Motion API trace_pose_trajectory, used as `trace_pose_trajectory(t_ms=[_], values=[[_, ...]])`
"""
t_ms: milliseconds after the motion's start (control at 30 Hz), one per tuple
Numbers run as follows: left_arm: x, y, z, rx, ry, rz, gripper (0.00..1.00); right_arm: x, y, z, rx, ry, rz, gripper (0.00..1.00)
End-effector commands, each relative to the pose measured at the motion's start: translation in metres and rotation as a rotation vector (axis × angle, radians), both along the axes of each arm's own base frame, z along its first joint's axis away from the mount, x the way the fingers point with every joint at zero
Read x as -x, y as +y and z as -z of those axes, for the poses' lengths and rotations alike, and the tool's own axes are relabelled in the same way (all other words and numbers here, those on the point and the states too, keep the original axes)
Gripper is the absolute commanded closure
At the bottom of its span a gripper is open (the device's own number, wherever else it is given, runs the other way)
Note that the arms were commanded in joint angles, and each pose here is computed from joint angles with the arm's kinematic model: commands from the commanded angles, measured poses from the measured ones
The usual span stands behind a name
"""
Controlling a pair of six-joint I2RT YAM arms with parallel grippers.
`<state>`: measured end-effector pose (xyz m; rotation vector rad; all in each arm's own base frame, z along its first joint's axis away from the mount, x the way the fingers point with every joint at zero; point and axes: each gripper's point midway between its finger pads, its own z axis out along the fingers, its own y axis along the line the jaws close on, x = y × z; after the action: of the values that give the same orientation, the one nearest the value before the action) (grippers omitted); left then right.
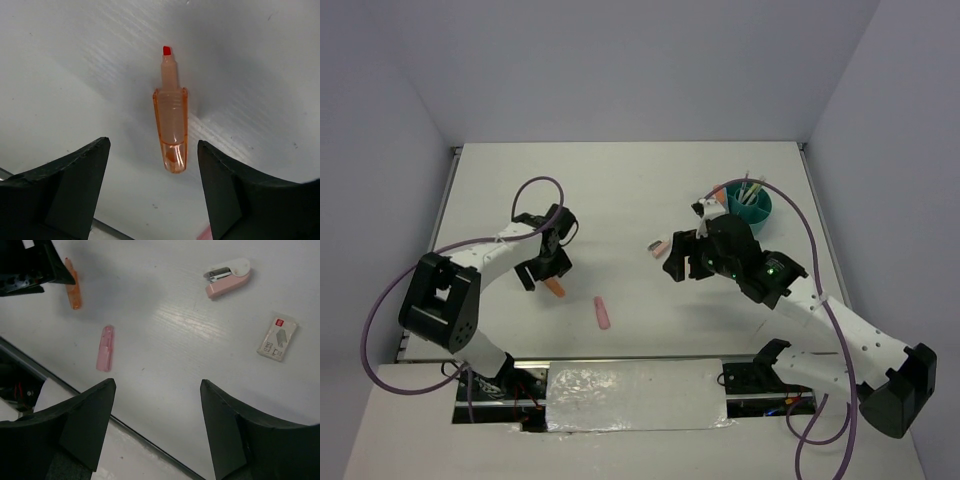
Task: Sort the stationery into containers
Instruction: Pick up the pen from the center of the board.
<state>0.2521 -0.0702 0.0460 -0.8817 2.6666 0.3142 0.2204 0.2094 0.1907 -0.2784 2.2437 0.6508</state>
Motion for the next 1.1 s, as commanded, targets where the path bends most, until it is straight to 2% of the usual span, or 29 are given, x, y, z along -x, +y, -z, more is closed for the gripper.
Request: trace_pose_trajectory(t_ms=[0, 67, 200, 267, 300, 367, 467, 500, 600, 633, 700, 733, 800, 833, 867, 933, 1067], values=[[-0.016, 0.001, 0.006, 0.004, -0.060, -0.054, 0.17, 0.012, 0.008, -0.009, -0.019, -0.021, -0.083, 0.24], [-0.016, 0.000, 0.014, 0.006, -0.044, -0.060, 0.20, 0.013, 0.010, -0.012, -0.017, -0.028, -0.093, 0.23], [-0.012, -0.001, 0.031, 0.015, -0.026, -0.060, 0.25, 0.012, 0.014, -0.020, -0.010, -0.046, -0.102, 0.12], [-0.011, -0.001, 0.039, 0.013, -0.015, -0.057, 0.29, 0.009, 0.013, -0.026, -0.001, -0.063, -0.089, 0.07], [-0.010, -0.001, 0.042, 0.013, -0.011, -0.058, 0.33, 0.009, 0.014, -0.030, 0.001, -0.071, -0.091, 0.00], [-0.007, -0.002, 0.047, 0.019, -0.001, -0.056, 0.39, 0.005, 0.011, -0.032, 0.021, -0.082, -0.067, 0.00], [-0.005, -0.002, 0.047, 0.029, -0.004, -0.058, 0.57, 0.003, 0.011, -0.039, 0.018, -0.105, -0.055, 0.00], [-0.007, -0.003, 0.042, 0.036, -0.023, -0.053, 0.67, 0.002, 0.011, -0.041, 0.010, -0.110, -0.053, 0.00], [-0.010, -0.008, 0.022, 0.075, -0.075, -0.039, 0.93, 0.012, 0.026, -0.050, -0.082, -0.108, -0.117, 0.00], [-0.011, -0.014, 0.015, 0.114, -0.088, -0.030, 0.98, 0.013, 0.035, -0.059, -0.150, -0.116, -0.131, 0.00], [-0.017, -0.032, -0.017, 0.204, -0.178, -0.002, 1.00, 0.027, 0.053, -0.059, -0.264, -0.060, -0.194, 0.00], [-0.018, -0.042, -0.029, 0.243, -0.207, 0.010, 1.00, 0.025, 0.062, -0.070, -0.332, -0.086, -0.208, 0.01], [-0.020, -0.074, -0.073, 0.348, -0.304, 0.048, 1.00, 0.030, 0.072, -0.055, -0.394, -0.018, -0.216, 0.06], [-0.021, -0.085, -0.087, 0.381, -0.333, 0.064, 1.00, 0.026, 0.078, -0.062, -0.436, -0.038, -0.223, 0.08], [-0.024, -0.099, -0.109, 0.434, -0.377, 0.079, 1.00, 0.028, 0.082, -0.056, -0.451, -0.020, -0.232, 0.13], [-0.022, -0.131, -0.143, 0.521, -0.440, 0.128, 1.00, 0.025, 0.090, -0.058, -0.491, 0.005, -0.226, 0.16], [-0.015, -0.168, -0.175, 0.570, -0.488, 0.191, 1.00, 0.018, 0.100, -0.079, -0.534, -0.024, -0.220, 0.24]])
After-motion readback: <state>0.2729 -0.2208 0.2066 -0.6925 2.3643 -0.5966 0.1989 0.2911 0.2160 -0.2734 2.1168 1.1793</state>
